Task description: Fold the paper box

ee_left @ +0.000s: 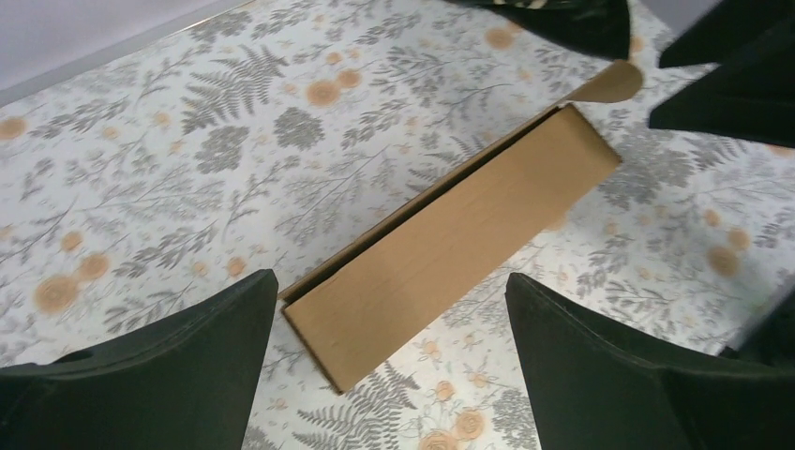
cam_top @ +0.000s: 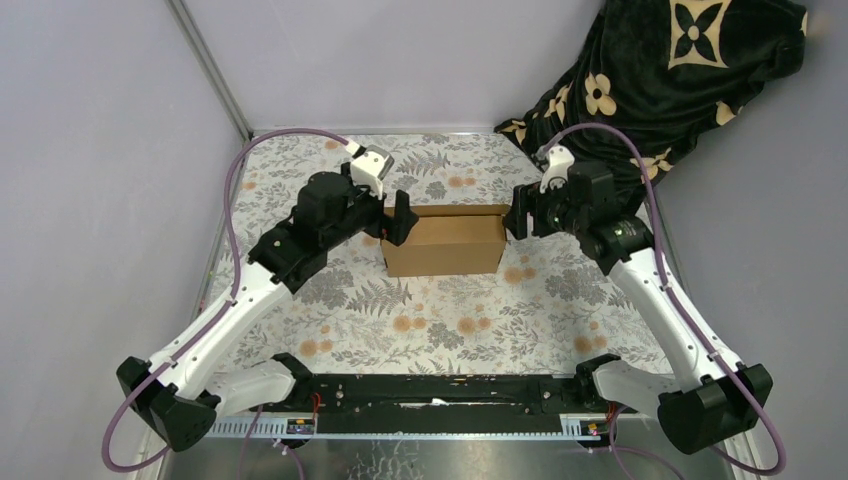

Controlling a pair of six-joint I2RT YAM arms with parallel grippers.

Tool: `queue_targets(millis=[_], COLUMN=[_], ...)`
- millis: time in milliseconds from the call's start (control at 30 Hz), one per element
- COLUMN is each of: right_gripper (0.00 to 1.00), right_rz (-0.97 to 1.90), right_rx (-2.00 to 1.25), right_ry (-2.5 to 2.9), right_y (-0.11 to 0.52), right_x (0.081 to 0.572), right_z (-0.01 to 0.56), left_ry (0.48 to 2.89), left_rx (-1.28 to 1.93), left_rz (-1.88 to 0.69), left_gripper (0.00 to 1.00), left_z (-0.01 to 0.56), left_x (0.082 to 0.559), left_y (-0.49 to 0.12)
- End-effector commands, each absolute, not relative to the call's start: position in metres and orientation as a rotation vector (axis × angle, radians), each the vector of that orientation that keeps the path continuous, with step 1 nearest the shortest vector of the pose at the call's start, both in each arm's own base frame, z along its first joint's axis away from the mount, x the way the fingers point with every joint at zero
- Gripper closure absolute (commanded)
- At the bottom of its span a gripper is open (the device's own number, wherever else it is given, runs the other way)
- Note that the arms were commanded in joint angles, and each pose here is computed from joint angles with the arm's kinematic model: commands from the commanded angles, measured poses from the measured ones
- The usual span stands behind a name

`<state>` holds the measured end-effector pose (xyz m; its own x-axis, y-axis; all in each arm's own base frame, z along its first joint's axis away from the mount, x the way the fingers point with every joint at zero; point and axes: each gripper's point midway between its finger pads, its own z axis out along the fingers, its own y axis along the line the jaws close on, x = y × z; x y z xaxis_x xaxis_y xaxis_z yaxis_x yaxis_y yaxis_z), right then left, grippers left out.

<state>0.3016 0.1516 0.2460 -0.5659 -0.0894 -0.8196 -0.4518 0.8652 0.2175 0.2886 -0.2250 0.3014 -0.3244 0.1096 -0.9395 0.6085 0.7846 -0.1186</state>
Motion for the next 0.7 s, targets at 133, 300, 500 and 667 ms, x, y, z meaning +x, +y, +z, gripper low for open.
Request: queue_targets(millis=[133,300,500,667], right_gripper=[0.32,0.39,0.43,0.44], right_rz=[0.388,0.395,0.412,0.427], right_rx=[-0.378,-0.377,-0.434,-0.458], right_ry=[2.002,1.968,1.960,1.954], right_y=[0.141,0.146,0.153,0.156], right_x=[0.316,0.327,0.332,0.330], right_z=[0.254,0.261,0.263,0.264], left_ry=[1.767,1.789,1.814,1.839], left_rx=[0.495,0.485,0.469,0.475], left_rz=[-0.423,-0.382,-0.348,-0.345], left_gripper=[0.01,0.05,0.21,0.54], left_z=[0.315,0.309,0.304,0.298], left_x=[0.303,0.306,0.305,0.303], left_y=[-0.211,-0.205,-0.198,-0.197])
